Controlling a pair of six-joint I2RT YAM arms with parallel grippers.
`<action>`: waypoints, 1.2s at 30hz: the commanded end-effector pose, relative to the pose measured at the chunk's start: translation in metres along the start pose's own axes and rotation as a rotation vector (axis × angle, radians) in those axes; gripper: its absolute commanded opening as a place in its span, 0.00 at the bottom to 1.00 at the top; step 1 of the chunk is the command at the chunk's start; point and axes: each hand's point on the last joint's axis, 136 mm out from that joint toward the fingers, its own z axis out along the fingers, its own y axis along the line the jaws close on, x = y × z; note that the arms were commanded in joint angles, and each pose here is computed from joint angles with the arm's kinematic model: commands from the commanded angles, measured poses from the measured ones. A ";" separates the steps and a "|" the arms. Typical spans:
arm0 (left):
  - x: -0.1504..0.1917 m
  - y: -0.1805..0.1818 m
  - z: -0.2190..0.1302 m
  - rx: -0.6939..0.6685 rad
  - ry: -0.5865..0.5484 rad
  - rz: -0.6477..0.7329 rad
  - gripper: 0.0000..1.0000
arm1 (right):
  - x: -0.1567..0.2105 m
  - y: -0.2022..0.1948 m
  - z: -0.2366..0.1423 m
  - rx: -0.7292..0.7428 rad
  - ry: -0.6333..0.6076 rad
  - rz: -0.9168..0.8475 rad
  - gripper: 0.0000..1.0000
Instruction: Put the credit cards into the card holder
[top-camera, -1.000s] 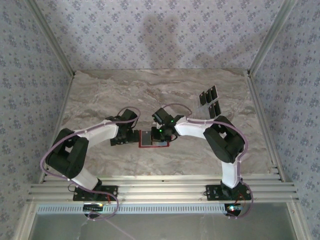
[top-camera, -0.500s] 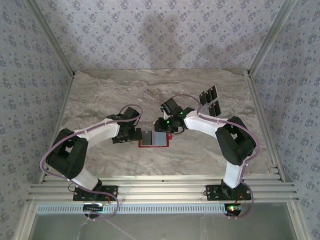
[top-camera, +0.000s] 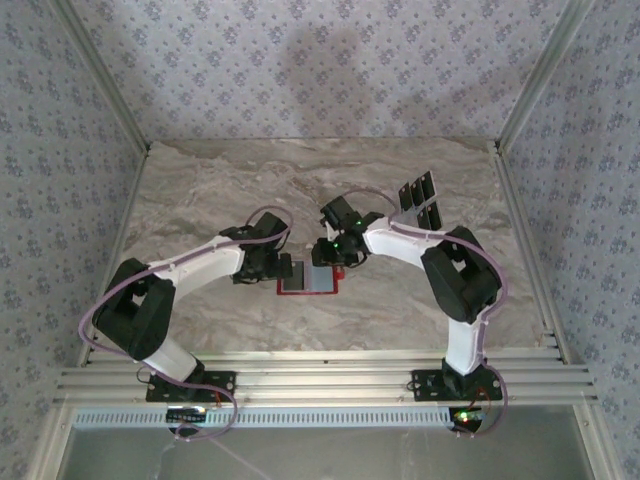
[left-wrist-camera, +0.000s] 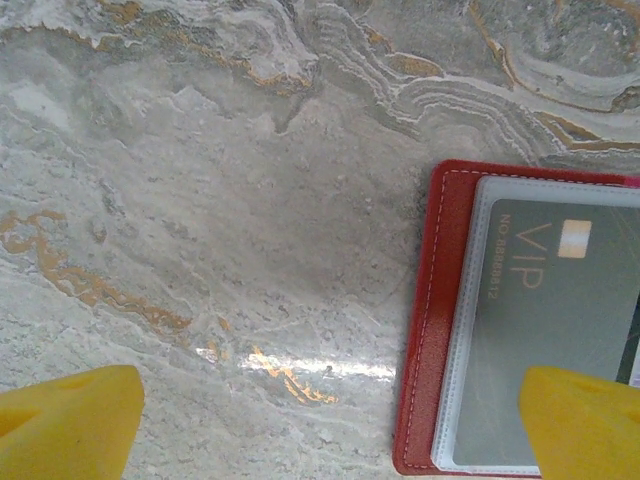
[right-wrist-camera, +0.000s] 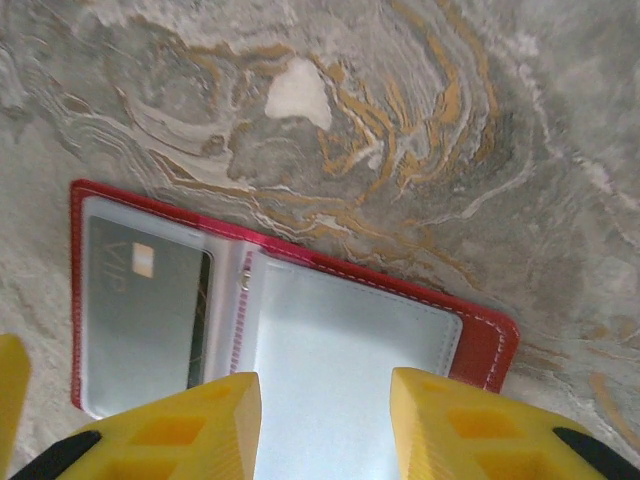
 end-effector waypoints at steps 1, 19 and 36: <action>-0.003 -0.002 -0.010 -0.005 -0.016 -0.005 0.97 | 0.005 0.000 0.006 0.023 0.031 -0.019 0.40; 0.013 -0.033 -0.018 0.116 -0.071 0.069 0.96 | 0.017 0.017 0.030 0.005 0.075 0.009 0.40; 0.021 -0.078 -0.011 0.237 -0.129 0.150 0.97 | 0.021 0.014 0.034 0.004 0.085 0.030 0.41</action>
